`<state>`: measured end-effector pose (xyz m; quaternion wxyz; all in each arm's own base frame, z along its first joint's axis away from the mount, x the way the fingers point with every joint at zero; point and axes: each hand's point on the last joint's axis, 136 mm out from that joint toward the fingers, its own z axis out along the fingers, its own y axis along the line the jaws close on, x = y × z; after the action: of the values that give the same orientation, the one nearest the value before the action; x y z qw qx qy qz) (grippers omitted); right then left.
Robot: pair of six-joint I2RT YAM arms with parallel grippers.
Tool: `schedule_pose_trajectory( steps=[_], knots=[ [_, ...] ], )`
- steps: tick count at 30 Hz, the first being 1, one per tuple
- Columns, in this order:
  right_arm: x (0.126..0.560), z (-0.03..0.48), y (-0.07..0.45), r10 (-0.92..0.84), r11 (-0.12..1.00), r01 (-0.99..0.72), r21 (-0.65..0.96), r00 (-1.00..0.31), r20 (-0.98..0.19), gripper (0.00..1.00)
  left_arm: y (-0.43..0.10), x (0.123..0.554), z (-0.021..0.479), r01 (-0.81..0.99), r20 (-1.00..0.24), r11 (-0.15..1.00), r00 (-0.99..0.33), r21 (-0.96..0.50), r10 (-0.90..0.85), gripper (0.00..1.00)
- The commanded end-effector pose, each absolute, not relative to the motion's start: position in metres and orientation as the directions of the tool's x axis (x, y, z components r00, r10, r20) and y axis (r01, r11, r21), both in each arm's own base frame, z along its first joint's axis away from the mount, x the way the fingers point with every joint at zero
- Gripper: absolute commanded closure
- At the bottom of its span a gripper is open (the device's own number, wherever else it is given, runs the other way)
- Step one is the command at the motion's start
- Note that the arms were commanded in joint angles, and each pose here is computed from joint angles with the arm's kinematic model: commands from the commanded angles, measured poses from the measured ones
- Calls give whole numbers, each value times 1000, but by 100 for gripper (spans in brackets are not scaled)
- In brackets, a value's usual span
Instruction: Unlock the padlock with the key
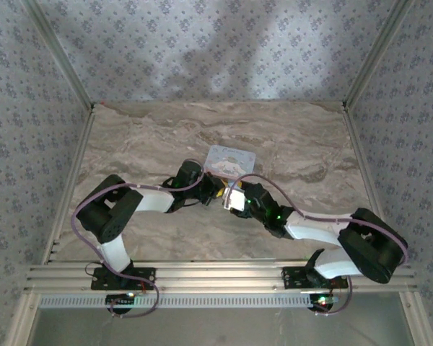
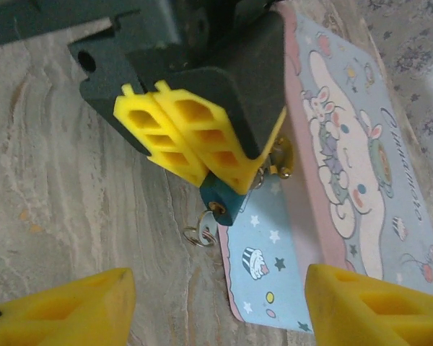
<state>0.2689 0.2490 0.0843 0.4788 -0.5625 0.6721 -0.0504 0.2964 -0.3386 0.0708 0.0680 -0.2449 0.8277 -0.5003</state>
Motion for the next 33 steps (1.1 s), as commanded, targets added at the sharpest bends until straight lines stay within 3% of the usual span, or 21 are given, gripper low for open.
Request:
schedule_pose_trajectory(
  steps=[1, 10, 33],
  knots=[
    [275, 89, 256, -798, 366, -680, -636, 123, -590, 39, -351, 299, 103, -283, 123, 315, -888, -906, -444, 100],
    [281, 82, 259, -814, 355, -667, -655, 123, -567, 56, -352, 299, 104, -285, 128, 309, -887, -908, -443, 100],
    [292, 85, 264, -811, 377, -635, -674, 125, -572, 86, -354, 299, 105, -290, 143, 292, -889, -911, -435, 100]
  ],
)
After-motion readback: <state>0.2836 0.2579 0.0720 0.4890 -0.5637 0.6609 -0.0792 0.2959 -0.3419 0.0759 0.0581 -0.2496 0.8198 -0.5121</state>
